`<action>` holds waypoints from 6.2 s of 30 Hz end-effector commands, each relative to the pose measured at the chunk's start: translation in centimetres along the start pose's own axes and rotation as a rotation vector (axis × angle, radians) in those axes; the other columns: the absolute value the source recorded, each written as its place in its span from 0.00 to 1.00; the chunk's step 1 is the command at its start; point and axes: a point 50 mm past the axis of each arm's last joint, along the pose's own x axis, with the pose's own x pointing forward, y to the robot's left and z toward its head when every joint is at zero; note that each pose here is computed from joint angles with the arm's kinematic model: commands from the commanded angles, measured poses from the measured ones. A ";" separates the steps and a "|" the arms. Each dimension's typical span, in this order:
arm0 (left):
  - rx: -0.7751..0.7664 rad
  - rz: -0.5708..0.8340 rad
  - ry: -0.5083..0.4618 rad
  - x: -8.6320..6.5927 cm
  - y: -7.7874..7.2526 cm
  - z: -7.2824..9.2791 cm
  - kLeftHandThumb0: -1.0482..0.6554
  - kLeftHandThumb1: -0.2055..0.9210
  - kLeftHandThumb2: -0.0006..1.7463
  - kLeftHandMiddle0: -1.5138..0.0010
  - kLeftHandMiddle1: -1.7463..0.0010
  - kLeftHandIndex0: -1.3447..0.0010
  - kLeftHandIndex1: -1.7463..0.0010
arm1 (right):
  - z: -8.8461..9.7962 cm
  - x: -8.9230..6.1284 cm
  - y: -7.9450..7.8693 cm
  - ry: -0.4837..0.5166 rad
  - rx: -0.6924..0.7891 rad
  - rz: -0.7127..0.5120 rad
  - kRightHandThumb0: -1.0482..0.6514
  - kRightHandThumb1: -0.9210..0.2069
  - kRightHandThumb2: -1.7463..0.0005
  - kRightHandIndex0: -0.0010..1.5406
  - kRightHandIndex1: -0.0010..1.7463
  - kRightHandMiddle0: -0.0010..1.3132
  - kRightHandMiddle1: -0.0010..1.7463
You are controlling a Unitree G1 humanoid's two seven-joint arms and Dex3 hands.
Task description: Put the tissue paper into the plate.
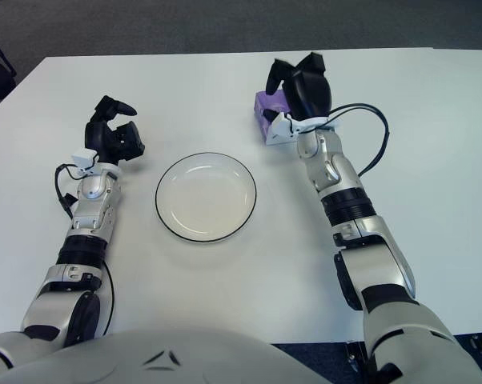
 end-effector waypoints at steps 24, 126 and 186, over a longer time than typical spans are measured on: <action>-0.021 0.015 0.309 -6.5 0.3 -6.5 0.34 0.48 0.74 0.13 0.00 0.55 0.00 | 1.4 0.5 -2.8 0.041 -0.012 -0.102 0.61 0.82 0.05 0.57 0.95 0.48 1.00; -0.010 0.038 0.237 -7.1 0.0 -5.3 0.34 0.47 0.75 0.13 0.00 0.55 0.00 | -3.5 0.2 9.1 0.217 -0.368 1.073 0.01 0.00 0.32 0.03 0.08 0.00 0.41; -0.022 0.053 0.216 -7.0 0.2 -5.2 0.35 0.56 0.68 0.13 0.00 0.60 0.00 | -5.0 -1.5 8.4 0.250 -0.265 0.449 0.62 0.81 0.10 0.62 0.84 0.48 1.00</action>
